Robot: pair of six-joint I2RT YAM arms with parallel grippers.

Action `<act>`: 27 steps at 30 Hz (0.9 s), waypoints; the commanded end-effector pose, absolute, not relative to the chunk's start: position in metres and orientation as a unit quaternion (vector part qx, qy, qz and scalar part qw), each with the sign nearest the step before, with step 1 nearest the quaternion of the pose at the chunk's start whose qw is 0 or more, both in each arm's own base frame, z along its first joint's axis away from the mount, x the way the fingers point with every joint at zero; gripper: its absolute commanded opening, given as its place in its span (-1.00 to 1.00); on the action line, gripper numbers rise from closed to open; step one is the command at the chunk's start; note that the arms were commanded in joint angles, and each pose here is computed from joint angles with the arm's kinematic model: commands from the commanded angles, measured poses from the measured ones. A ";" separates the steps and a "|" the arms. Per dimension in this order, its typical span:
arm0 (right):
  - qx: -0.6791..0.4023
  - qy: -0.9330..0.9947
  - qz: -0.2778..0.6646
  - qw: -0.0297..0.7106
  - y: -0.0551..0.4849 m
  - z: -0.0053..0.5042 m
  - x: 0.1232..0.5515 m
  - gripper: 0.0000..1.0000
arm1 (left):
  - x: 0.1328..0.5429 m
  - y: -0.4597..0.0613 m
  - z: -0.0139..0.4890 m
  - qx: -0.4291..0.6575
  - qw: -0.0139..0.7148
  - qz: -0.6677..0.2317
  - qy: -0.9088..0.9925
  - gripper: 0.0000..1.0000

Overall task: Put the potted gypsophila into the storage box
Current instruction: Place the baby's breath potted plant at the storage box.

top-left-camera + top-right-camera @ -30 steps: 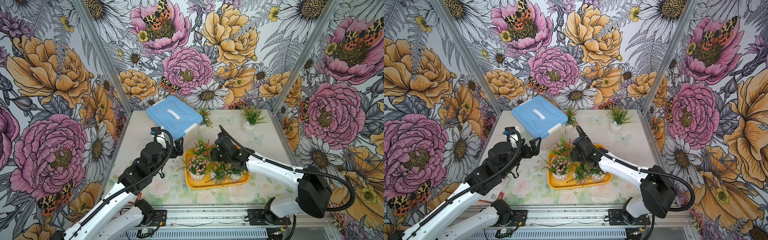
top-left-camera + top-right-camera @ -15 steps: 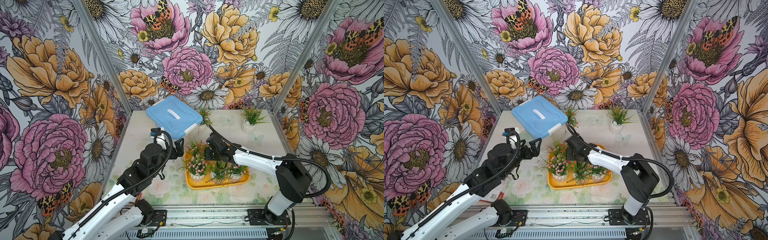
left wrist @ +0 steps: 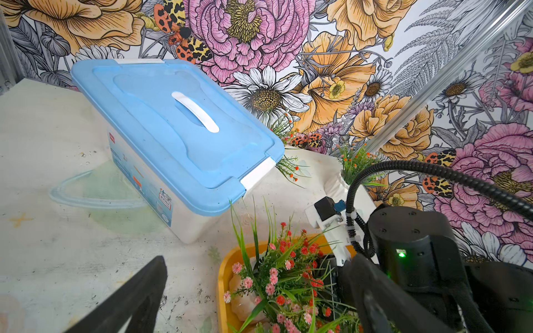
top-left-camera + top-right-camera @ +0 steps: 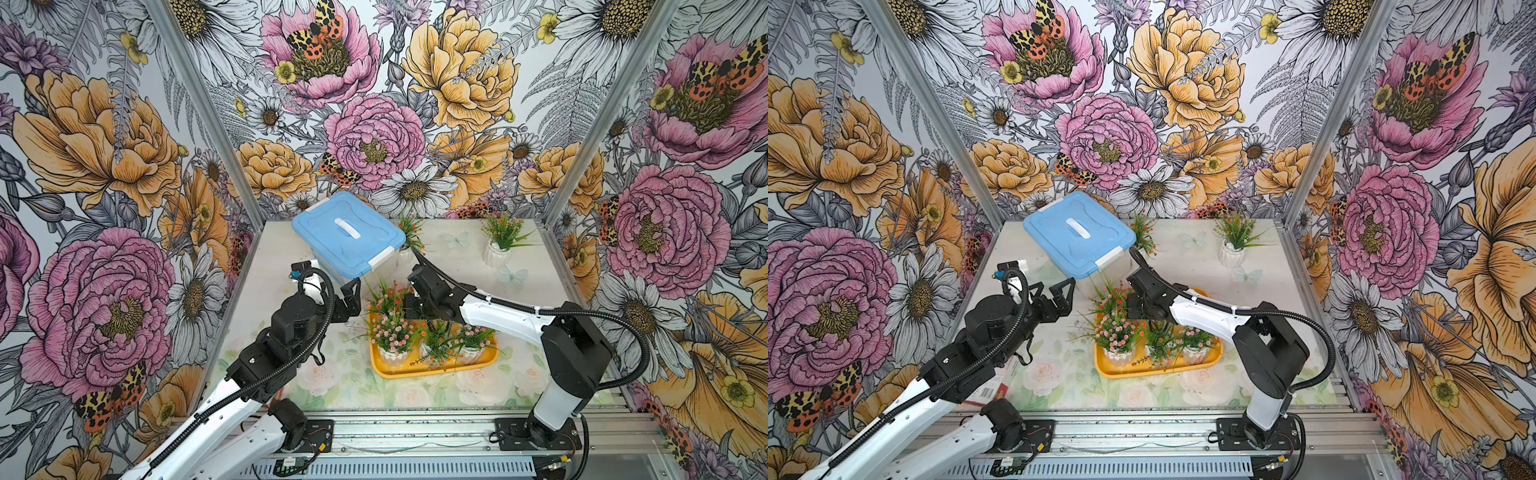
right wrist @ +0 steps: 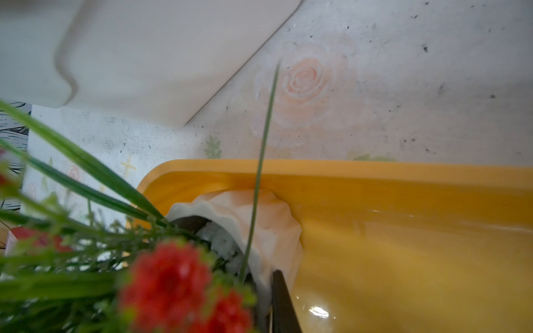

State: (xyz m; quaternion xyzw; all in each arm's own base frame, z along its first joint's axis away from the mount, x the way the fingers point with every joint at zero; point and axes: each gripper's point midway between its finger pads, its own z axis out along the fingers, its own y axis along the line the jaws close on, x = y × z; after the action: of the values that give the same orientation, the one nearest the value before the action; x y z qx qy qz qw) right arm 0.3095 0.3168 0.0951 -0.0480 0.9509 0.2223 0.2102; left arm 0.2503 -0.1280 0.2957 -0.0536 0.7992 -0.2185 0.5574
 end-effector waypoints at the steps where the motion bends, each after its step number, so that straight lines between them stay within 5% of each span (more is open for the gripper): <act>1: -0.044 0.933 0.266 0.240 0.338 0.112 0.324 -0.77 | 0.252 -0.128 0.291 -0.053 0.553 -0.206 0.806 0.97; 6: -0.026 0.927 0.264 0.265 0.328 0.127 0.333 -0.26 | 0.258 -0.133 0.293 -0.039 0.551 -0.197 0.810 0.98; 20: 0.056 0.886 0.261 0.380 0.252 0.213 0.407 0.50 | 0.330 -0.159 0.329 -0.030 0.563 -0.188 0.804 0.98; 27: 0.089 0.883 0.258 0.382 0.225 0.209 0.465 0.54 | 0.387 -0.188 0.344 -0.008 0.568 -0.191 0.800 0.98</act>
State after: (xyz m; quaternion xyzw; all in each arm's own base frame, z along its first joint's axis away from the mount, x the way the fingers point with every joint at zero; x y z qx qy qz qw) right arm 0.4449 0.2245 0.2134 0.0931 0.8837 0.2539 0.3820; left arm 0.3723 -0.1750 0.3254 -0.0324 0.8165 -0.1733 0.5497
